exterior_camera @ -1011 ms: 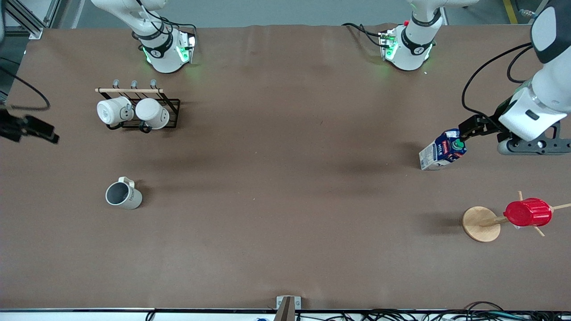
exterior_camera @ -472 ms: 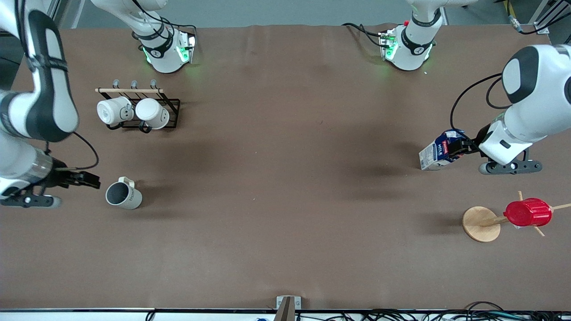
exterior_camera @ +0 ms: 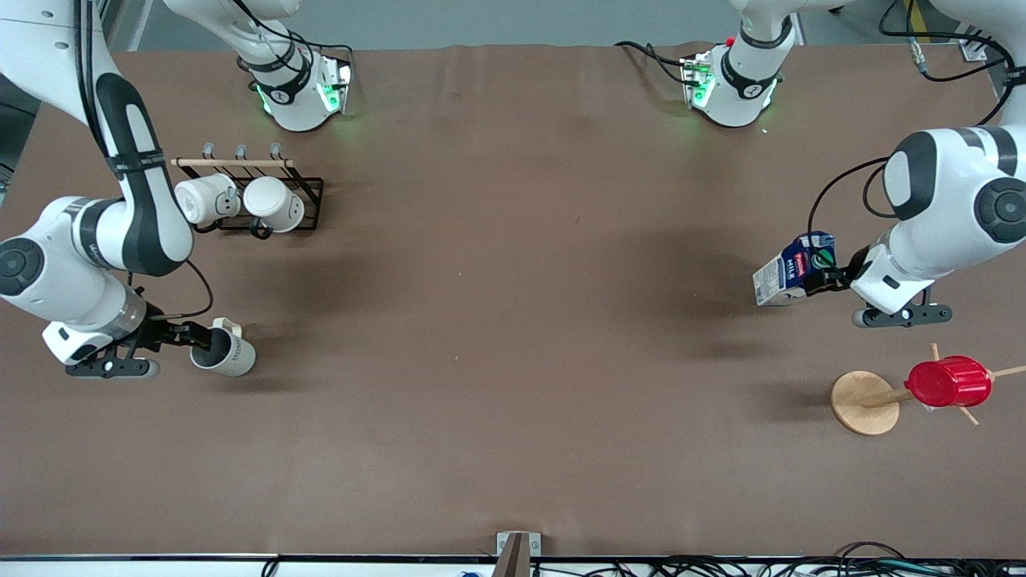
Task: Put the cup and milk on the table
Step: 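Grip the white mug with the right gripper and lift it off the table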
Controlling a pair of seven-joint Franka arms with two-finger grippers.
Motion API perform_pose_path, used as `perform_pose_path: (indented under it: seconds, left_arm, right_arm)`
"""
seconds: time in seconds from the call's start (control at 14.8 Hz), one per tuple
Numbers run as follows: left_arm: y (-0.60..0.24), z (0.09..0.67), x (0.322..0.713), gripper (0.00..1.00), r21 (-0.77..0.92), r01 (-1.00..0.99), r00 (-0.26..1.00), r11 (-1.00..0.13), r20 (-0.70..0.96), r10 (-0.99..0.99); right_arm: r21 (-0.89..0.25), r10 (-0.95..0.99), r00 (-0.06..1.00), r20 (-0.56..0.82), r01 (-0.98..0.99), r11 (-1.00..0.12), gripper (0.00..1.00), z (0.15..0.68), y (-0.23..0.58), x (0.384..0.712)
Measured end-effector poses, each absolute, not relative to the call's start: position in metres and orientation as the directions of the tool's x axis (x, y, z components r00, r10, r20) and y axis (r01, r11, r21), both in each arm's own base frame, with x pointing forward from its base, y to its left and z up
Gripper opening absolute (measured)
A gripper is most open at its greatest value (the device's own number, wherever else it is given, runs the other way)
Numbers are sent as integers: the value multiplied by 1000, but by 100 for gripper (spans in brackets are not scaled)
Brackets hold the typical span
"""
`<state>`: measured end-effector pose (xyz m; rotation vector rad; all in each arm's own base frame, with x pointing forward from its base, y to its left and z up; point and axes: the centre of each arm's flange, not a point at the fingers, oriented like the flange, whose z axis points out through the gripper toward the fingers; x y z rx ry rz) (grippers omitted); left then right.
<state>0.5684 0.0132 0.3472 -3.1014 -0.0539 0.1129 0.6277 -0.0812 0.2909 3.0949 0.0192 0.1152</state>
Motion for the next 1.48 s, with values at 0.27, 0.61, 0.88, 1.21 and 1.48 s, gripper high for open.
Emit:
perform_pose_path:
  seconds: [0.27, 0.61, 0.88, 1.21, 1.48]
  left_arm:
    - [9, 344, 567, 99, -38, 26, 997, -999, -66, 28]
    - [9, 345, 558, 99, -42, 25, 991, -999, -127, 30]
    - [8, 336, 551, 99, -42, 22, 988, -999, -154, 28]
    - [6, 318, 538, 99, -41, 10, 979, -999, -201, 18]
    - [5, 315, 534, 96, -41, 3, 975, -999, -222, 12]
  right_arm:
    - [53, 13, 996, 93, 8, -999, 99, 257, -84, 621]
    - [56, 7, 996, 85, 2, -998, 73, 237, -89, 621]
    - [55, 6, 996, 86, 1, -998, 30, 237, -89, 621]
    - [47, 23, 997, 69, 20, -999, 4, 250, -78, 629]
    - [-5, 88, 995, -49, 88, -996, 4, 313, -20, 640]
